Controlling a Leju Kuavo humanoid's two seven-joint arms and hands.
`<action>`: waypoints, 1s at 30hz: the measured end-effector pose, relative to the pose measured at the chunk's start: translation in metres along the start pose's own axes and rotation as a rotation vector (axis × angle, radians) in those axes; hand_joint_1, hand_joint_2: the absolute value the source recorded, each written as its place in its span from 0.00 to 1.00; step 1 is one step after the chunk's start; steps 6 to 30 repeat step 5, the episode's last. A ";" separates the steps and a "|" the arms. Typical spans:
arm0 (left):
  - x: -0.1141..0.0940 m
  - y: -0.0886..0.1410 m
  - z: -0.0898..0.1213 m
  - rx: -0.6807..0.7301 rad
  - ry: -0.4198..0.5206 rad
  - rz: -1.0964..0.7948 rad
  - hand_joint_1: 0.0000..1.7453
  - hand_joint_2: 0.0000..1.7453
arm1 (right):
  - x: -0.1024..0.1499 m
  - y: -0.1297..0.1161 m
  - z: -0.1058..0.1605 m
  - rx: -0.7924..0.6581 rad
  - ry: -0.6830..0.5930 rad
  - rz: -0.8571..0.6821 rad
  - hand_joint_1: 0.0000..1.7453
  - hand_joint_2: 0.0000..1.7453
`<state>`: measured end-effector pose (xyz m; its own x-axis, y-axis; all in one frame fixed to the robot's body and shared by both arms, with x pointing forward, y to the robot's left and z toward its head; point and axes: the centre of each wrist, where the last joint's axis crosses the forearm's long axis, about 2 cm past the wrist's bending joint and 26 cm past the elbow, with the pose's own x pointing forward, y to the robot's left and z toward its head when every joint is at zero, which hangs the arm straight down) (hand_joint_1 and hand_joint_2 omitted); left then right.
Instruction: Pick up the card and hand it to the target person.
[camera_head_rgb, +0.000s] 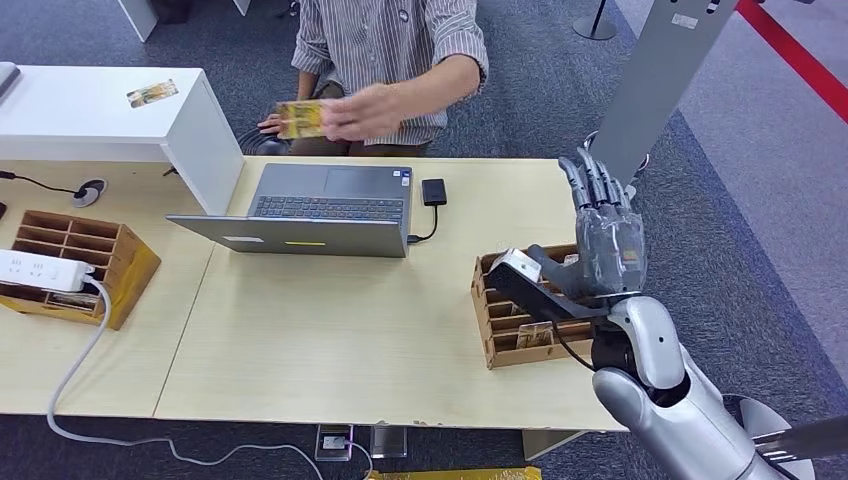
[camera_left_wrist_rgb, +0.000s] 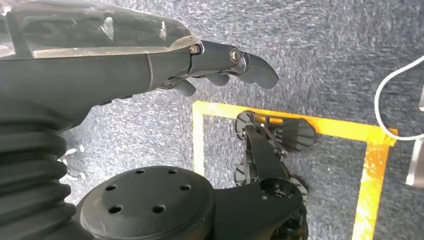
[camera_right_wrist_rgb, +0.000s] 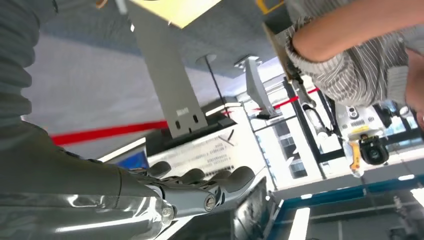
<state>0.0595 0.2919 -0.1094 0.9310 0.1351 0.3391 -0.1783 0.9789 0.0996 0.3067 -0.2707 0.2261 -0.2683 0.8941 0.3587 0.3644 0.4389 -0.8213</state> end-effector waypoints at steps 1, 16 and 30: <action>0.000 0.000 0.000 0.008 0.006 -0.001 0.00 0.00 | -0.002 0.000 0.002 -0.012 0.012 -0.048 0.00 1.00; 0.000 0.000 0.000 0.021 0.021 0.000 0.00 0.00 | -0.012 0.003 0.014 -0.037 0.072 -0.244 0.00 1.00; 0.000 0.000 0.000 0.021 0.021 0.000 0.00 0.00 | -0.012 0.003 0.014 -0.037 0.072 -0.244 0.00 1.00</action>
